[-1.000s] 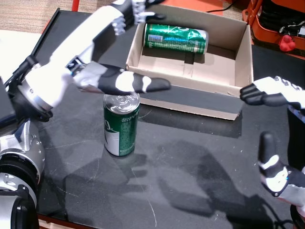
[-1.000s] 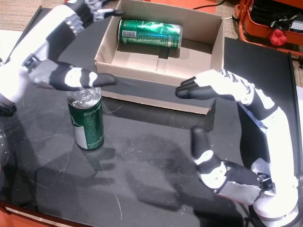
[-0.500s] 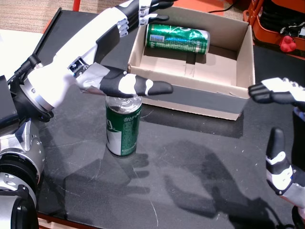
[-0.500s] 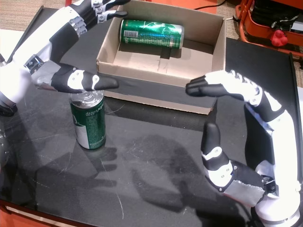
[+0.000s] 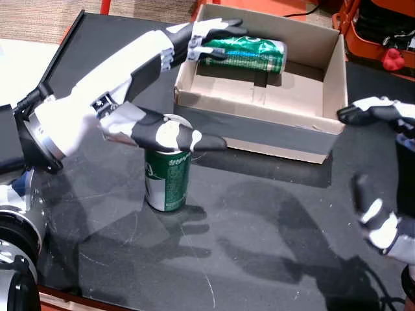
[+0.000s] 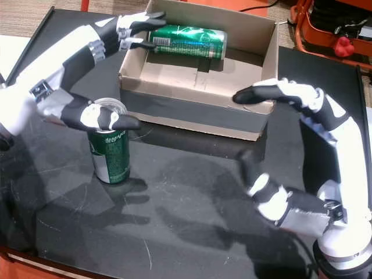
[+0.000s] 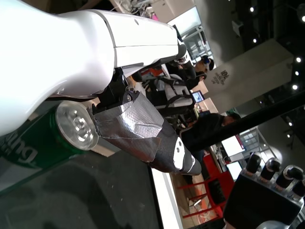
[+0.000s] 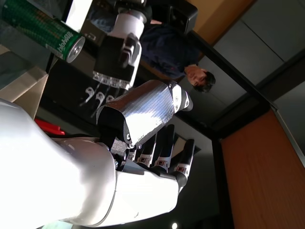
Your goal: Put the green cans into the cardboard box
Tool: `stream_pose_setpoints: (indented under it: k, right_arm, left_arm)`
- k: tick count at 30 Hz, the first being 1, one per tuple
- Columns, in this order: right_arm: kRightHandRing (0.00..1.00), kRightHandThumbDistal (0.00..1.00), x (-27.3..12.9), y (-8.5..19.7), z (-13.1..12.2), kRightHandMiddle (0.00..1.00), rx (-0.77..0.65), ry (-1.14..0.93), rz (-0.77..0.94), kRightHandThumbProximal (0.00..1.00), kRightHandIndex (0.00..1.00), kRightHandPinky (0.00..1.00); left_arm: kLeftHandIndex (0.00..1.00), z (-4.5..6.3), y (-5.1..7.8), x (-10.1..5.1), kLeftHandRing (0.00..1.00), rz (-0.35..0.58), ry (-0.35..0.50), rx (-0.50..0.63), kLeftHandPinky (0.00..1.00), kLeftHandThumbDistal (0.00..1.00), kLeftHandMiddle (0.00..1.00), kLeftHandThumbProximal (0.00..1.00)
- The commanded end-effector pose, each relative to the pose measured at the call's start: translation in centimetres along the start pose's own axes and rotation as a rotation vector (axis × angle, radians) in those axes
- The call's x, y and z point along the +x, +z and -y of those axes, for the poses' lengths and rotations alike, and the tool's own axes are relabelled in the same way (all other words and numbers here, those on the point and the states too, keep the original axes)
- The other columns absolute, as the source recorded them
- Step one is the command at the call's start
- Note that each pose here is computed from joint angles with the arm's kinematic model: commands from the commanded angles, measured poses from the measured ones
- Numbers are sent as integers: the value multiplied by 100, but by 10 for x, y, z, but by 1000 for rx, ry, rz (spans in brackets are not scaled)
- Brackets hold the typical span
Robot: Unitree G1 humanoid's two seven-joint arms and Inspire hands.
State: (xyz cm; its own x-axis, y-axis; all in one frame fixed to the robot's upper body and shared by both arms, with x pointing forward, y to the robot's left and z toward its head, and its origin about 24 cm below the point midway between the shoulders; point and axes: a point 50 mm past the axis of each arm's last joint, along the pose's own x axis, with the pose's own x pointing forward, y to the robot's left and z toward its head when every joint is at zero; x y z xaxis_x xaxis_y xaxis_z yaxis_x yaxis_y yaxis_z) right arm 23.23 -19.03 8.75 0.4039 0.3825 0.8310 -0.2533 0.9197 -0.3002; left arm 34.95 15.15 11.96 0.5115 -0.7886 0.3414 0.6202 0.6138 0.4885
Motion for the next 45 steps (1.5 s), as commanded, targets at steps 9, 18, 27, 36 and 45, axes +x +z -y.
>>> stream_pose_setpoints:
  k: [9, 18, 27, 36, 45]
  right_arm:
    - [61, 67, -6, 6, 2, 58, -29, -2, 20, 87, 57, 70]
    - [60, 53, -12, 8, 5, 58, 0, -15, -11, 75, 59, 68]
    - [61, 50, -17, 6, 8, 62, 86, -11, -44, 76, 64, 65]
    - [61, 56, -17, -1, 14, 62, 114, 11, 4, 77, 63, 70]
    - [60, 51, -17, -5, 17, 60, 131, 44, 51, 80, 62, 72]
  left_arm:
    - [87, 9, -6, -3, 99, -15, -7, -32, 88, 100, 97, 29]
    - [87, 15, -10, -2, 98, -36, -11, -52, 87, 100, 96, 29]
    - [77, 27, -23, -9, 93, -169, -108, -50, 81, 100, 92, 30]
    - [77, 29, -26, -14, 91, -205, -128, -43, 79, 100, 91, 32]
    - [77, 26, -26, -14, 93, -223, -128, -27, 79, 100, 91, 32]
